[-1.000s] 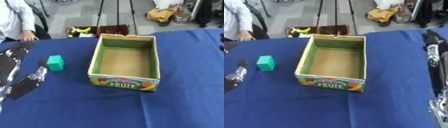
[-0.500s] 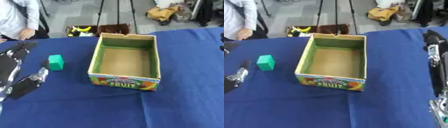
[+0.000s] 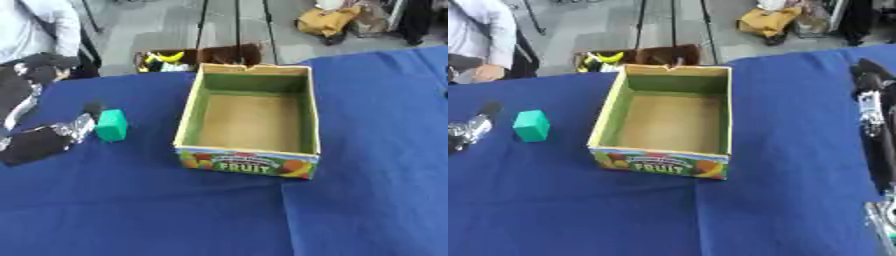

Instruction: Pick up objects on the table and place them in the box.

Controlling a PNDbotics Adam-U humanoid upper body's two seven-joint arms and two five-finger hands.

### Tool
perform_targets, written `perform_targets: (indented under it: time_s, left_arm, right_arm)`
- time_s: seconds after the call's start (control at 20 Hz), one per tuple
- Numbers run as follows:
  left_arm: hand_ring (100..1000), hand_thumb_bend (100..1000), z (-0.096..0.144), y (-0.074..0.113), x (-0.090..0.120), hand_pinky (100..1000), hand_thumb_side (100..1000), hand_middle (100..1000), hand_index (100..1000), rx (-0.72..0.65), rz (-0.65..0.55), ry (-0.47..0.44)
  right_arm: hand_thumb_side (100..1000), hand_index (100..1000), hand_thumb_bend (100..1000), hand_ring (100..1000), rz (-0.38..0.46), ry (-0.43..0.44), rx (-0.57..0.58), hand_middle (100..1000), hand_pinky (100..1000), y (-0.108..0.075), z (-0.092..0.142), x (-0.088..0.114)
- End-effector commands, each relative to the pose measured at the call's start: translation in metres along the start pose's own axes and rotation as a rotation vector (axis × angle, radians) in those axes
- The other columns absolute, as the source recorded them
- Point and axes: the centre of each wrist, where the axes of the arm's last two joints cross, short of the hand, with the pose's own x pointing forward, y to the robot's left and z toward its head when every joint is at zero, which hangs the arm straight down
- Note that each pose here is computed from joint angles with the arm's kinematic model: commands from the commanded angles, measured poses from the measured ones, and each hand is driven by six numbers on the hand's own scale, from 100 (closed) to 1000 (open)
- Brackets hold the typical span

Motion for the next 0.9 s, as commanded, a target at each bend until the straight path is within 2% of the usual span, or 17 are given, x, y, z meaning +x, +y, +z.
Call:
perform_targets:
  time_s: [0.05, 0.1, 0.2, 0.4, 0.5, 0.55, 0.6, 0.7, 0.75, 0.9]
  left_arm:
    - [820, 436, -0.007, 0.016, -0.011, 748, 1000, 868, 982, -0.057, -0.042, -0.008]
    - [823, 459, -0.011, 0.019, -0.014, 753, 1000, 872, 982, -0.084, -0.045, -0.010]
    - [839, 566, -0.020, 0.021, -0.024, 773, 1000, 891, 1000, -0.155, -0.035, -0.012]
    - [855, 710, -0.040, 0.017, -0.052, 796, 1000, 914, 1000, -0.358, 0.012, 0.014]
    - [858, 781, -0.048, 0.015, -0.065, 799, 960, 921, 1000, -0.432, 0.039, 0.035]
    - [864, 874, -0.052, 0.013, -0.071, 808, 899, 929, 1000, -0.467, 0.047, 0.049]
    - [863, 907, -0.056, 0.011, -0.077, 808, 877, 928, 1000, -0.502, 0.051, 0.064]
    - [864, 928, -0.064, 0.007, -0.088, 812, 826, 931, 1000, -0.564, 0.058, 0.089]
    - [868, 923, -0.067, 0.003, -0.092, 817, 757, 945, 1000, -0.592, 0.064, 0.097]
    - [867, 877, -0.075, -0.016, -0.106, 813, 690, 951, 1000, -0.669, 0.104, 0.125]
  right_arm:
    - [1000, 919, 100, 903, 0.026, -0.027, 0.007, 826, 864, -0.005, -0.004, 0.003]
    - [1000, 919, 100, 903, 0.027, -0.028, 0.010, 826, 864, -0.005, -0.004, 0.004]
    - [1000, 919, 100, 903, 0.027, -0.030, 0.015, 826, 864, -0.005, -0.004, 0.004]
    - [1000, 918, 100, 902, 0.026, -0.033, 0.028, 826, 864, -0.004, -0.003, 0.004]
    - [1000, 918, 100, 902, 0.024, -0.033, 0.034, 826, 864, -0.004, -0.003, 0.004]
    - [1000, 918, 100, 902, 0.023, -0.034, 0.037, 826, 864, -0.004, -0.004, 0.005]
    - [1000, 918, 100, 902, 0.022, -0.036, 0.039, 826, 864, -0.003, -0.004, 0.005]
    - [1000, 918, 100, 902, 0.021, -0.039, 0.043, 826, 864, -0.003, -0.005, 0.006]
    - [1000, 918, 100, 902, 0.020, -0.041, 0.045, 826, 864, -0.003, -0.005, 0.006]
    - [1000, 918, 100, 902, 0.018, -0.044, 0.048, 826, 864, -0.002, -0.007, 0.006]
